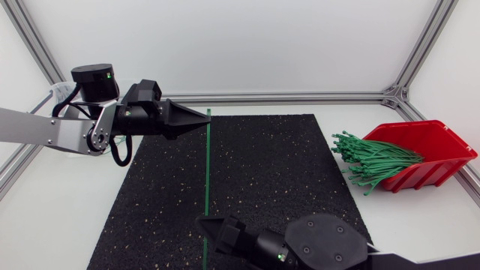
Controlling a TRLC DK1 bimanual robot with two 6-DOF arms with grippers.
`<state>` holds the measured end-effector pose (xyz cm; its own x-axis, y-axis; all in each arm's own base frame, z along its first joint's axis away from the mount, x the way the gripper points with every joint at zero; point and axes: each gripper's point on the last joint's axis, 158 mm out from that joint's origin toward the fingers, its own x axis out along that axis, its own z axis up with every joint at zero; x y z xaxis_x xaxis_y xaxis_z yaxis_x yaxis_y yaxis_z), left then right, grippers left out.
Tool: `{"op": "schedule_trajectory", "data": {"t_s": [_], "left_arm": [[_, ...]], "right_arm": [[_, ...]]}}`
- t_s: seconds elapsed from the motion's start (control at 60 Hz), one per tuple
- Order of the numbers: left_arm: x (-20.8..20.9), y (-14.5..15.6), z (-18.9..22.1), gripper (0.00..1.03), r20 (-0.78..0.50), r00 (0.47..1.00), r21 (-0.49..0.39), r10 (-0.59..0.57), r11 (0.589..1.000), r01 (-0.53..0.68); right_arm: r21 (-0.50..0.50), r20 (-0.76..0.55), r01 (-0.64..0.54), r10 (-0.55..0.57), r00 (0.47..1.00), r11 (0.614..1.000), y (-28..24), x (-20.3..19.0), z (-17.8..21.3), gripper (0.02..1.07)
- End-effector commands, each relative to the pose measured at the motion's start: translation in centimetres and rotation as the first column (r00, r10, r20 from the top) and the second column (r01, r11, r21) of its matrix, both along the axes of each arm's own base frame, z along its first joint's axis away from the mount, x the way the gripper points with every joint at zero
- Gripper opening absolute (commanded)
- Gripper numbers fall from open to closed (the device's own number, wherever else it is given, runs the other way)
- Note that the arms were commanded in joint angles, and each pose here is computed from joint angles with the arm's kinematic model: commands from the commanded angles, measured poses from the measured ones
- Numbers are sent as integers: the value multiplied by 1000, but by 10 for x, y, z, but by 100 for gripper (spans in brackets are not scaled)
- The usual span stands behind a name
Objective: Take a green cable tie from the red box, thread the tail through the head to close it, then place it in the transparent bin on the left.
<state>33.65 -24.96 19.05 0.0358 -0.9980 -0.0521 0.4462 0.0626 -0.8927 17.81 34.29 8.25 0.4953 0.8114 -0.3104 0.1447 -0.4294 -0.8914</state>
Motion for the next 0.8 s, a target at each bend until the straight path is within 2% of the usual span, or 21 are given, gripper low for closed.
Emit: {"op": "schedule_trajectory", "data": {"t_s": [0.0, 0.083, 0.233, 0.3, 0.467, 0.55, 0.667, 0.75, 0.783], "left_arm": [[-1, -5, 1, 4, -25, 999, -8, -26, 1000, 26], [-1, -5, 2, 4, -25, 999, -8, -26, 1000, 26], [1, -4, 5, 4, -25, 999, -9, -24, 1000, 24], [2, -4, 6, 4, -25, 999, -10, -24, 1000, 24], [3, -5, 7, 4, -25, 999, -11, -26, 1000, 25], [2, -5, 5, 4, -29, 999, -10, -26, 1000, 25], [3, -4, 5, 4, -29, 999, -10, -22, 1000, 22], [3, -4, 5, 4, -29, 999, -10, -21, 1000, 21], [3, -4, 5, 4, -29, 999, -10, -21, 1000, 21]], "right_arm": [[-24, 56, -42, 44, 997, 999, -2, 1, -3, 102], [-16, 85, -114, 115, 990, 993, 2, -8, -3, 94], [-22, 62, -182, 183, 981, 983, 6, -22, -11, 94], [-37, 67, -212, 214, 975, 977, 7, -25, -14, 100], [-57, 68, -229, 233, 970, 972, 10, -26, -21, 97], [-60, 58, -223, 226, 972, 973, 12, -22, -24, 84], [-55, 53, -245, 248, 967, 968, 15, -26, -24, 80], [-65, 52, -272, 276, 960, 960, 14, -29, -27, 66], [-69, 54, -282, 285, 957, 957, 14, -30, -28, 56]]}}
